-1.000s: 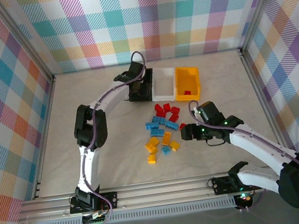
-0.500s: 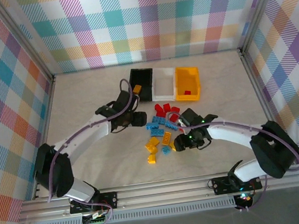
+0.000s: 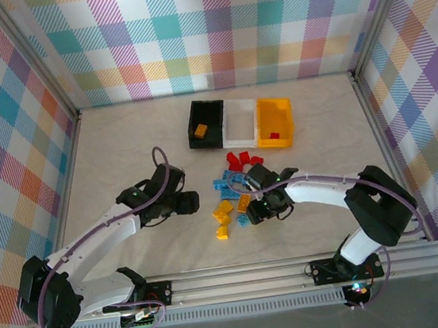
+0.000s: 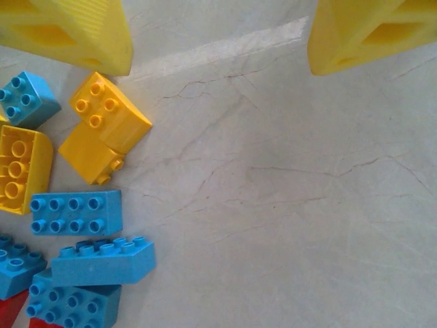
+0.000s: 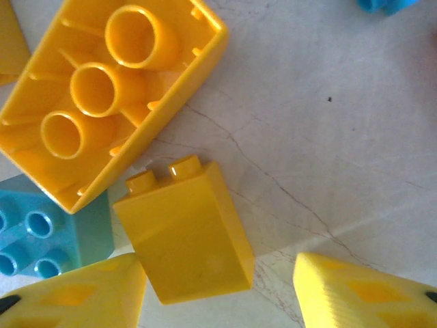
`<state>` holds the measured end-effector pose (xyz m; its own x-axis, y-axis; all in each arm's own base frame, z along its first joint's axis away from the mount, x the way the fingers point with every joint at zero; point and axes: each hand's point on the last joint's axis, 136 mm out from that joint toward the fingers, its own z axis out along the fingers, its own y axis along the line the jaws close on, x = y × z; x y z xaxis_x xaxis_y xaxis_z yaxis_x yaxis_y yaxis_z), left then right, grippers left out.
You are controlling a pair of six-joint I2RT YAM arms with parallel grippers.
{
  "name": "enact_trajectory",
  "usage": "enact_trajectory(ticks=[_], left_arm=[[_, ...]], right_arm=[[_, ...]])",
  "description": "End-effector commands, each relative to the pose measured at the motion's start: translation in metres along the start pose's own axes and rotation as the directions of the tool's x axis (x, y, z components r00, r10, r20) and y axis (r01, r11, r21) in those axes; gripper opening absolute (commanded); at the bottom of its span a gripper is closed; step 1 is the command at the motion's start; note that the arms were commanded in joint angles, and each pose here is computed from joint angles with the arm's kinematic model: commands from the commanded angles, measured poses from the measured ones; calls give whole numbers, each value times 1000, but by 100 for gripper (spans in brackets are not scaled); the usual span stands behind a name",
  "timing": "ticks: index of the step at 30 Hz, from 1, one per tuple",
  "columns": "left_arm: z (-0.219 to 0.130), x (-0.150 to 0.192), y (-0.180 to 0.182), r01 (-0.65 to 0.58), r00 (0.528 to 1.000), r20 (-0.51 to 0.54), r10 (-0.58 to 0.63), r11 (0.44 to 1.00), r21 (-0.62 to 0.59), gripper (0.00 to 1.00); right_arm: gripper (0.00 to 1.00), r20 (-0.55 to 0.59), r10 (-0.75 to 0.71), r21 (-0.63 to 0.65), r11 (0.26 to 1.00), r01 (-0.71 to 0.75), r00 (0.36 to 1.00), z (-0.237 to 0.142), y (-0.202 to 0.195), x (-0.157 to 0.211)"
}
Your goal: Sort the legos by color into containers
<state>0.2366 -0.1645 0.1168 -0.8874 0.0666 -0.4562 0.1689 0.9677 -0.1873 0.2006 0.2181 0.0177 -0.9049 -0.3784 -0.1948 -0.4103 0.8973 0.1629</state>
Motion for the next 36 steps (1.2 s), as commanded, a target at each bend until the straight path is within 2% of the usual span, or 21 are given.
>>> enact_trajectory(ticks=[1, 7, 12, 18, 36], left_arm=[[-2, 9, 1, 22, 1000, -19, -22, 1000, 5, 69], [1, 22, 5, 28, 998, -48, -27, 1000, 5, 69], [3, 30, 8, 35, 997, -62, -34, 999, 4, 69], [3, 29, 8, 34, 998, -57, -34, 999, 6, 69], [7, 30, 7, 35, 998, -55, -35, 999, 12, 70]], right_arm=[[58, 41, -41, 36, 999, 39, 998, 4, -1, -17], [54, 28, -58, 49, 997, 57, 998, 16, 2, -24], [56, 24, -93, 70, 993, 91, 995, 21, 5, -30], [58, 23, -126, 97, 988, 124, 992, 22, 6, -34], [57, 31, -232, 202, 954, 221, 972, 15, 13, -41]])
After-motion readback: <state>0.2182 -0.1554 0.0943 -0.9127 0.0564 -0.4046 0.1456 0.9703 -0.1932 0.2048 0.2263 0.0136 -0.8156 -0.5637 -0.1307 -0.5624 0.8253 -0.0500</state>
